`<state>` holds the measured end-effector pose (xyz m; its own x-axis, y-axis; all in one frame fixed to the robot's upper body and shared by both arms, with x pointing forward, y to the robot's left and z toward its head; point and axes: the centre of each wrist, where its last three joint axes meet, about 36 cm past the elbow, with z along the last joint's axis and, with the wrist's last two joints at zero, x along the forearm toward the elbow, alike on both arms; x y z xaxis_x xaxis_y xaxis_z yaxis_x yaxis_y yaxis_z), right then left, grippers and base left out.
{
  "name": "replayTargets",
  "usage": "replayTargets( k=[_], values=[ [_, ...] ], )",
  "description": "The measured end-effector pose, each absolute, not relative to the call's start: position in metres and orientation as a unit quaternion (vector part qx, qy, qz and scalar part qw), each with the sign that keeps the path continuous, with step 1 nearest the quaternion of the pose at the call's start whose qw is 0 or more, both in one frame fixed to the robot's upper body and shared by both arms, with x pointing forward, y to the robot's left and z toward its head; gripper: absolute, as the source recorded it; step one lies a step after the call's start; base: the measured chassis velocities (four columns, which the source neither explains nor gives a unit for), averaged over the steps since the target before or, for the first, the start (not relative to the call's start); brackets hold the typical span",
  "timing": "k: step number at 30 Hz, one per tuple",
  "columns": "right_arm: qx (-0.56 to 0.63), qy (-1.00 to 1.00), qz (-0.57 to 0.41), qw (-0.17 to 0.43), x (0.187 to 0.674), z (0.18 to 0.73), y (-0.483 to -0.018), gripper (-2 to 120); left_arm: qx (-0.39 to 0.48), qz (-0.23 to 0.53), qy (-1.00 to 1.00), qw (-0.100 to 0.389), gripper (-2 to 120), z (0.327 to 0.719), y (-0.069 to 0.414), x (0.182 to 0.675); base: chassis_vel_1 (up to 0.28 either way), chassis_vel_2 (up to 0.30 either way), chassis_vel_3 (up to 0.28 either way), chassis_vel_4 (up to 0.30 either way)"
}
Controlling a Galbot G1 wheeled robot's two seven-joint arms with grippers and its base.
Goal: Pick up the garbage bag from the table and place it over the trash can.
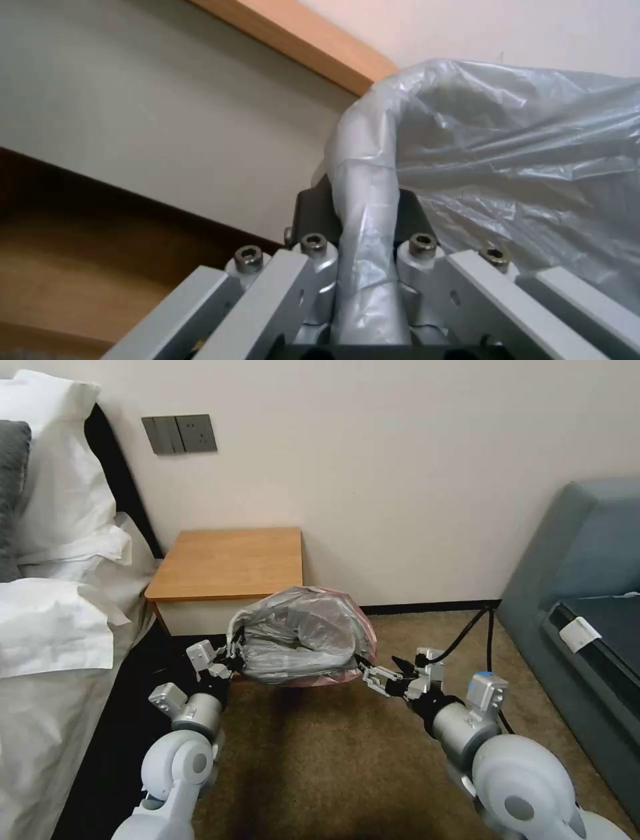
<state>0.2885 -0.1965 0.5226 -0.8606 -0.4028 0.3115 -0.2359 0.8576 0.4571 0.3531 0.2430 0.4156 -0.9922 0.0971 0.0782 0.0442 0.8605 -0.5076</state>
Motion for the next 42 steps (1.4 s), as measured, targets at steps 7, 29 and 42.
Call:
replayTargets(
  k=[7, 29, 42],
  values=[
    [0.200, -0.923, -0.317, 0.091, 0.309, 0.520, -0.192, 100, -0.038, 0.268, -0.961, 0.058, 6, 0.419, 0.241, 0.349, 0.000, 0.000, 0.000, 0.000],
    [0.237, -0.873, -0.425, 0.030, 0.360, 0.463, -0.191, 100, -0.048, 0.314, -0.945, 0.076, 6, 0.437, 0.237, 0.342, 0.000, 0.000, 0.000, 0.000],
    [0.245, -0.870, -0.427, 0.031, 0.365, 0.459, -0.188, 83, -0.049, 0.328, -0.940, 0.080, 6, 0.439, 0.236, 0.343, 0.000, 0.000, 0.000, 0.000]
  ],
)
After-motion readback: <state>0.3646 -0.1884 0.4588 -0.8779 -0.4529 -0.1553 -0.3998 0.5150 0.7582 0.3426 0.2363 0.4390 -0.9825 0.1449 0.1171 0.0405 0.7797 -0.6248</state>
